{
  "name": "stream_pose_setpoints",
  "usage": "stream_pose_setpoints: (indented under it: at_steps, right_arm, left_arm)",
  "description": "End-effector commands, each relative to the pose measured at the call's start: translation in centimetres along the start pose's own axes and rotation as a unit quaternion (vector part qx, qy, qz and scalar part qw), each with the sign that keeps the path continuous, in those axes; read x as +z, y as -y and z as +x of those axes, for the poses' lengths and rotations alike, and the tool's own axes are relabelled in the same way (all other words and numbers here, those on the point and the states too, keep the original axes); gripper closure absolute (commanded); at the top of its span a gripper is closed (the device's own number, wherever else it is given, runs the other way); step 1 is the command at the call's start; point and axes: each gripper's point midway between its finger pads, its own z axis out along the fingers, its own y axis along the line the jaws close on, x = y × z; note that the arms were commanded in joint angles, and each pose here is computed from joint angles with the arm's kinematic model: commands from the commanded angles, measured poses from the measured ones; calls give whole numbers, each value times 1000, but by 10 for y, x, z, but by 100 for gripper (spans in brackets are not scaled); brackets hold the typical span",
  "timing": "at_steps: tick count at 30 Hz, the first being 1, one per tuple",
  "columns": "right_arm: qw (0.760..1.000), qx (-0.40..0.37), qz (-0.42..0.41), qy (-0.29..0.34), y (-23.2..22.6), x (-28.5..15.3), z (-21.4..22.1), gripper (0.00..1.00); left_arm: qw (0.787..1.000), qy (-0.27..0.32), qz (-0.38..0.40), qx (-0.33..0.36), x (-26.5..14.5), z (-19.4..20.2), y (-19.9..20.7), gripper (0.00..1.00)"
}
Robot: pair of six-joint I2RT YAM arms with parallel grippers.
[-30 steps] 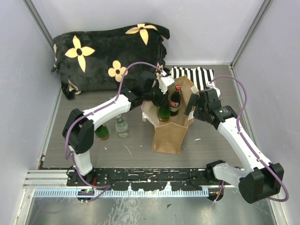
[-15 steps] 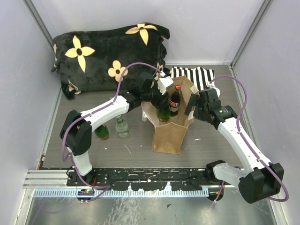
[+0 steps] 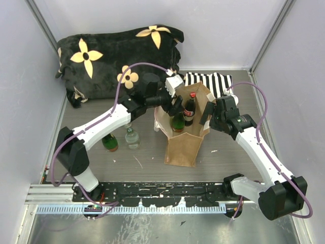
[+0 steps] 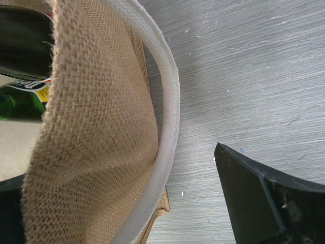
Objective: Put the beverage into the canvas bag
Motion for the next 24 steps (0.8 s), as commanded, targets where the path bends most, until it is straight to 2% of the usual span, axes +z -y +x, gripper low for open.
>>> stream_pose_setpoints:
  at_steps: [1, 4, 8, 11, 14, 18, 24]
  right_arm:
    - [1000, 1, -2, 2, -2, -4, -4, 0]
    - [1000, 1, 1, 6, 0, -5, -5, 0]
    - [1000, 5, 1, 21, -1, -10, -12, 0]
    - [999, 8, 0, 39, -2, -14, -22, 0]
    - [998, 10, -7, 62, -7, -22, -36, 0]
    - [993, 14, -29, 112, -19, -42, -67, 0]
    - [984, 14, -51, 169, -33, -73, -104, 0]
  left_arm:
    - [994, 104, -12, -3, -47, -85, 3, 23]
    - [991, 118, -54, -31, -76, -105, -20, 21]
    - [982, 92, -138, -86, -117, -99, -80, 20]
    - [972, 33, -193, -130, -145, -63, -119, 20]
    - [960, -39, -227, -158, -169, -18, -138, 20]
    - [947, -120, -250, -163, -192, 31, -142, 19]
    - [924, -199, -269, -185, -204, 89, -141, 18]
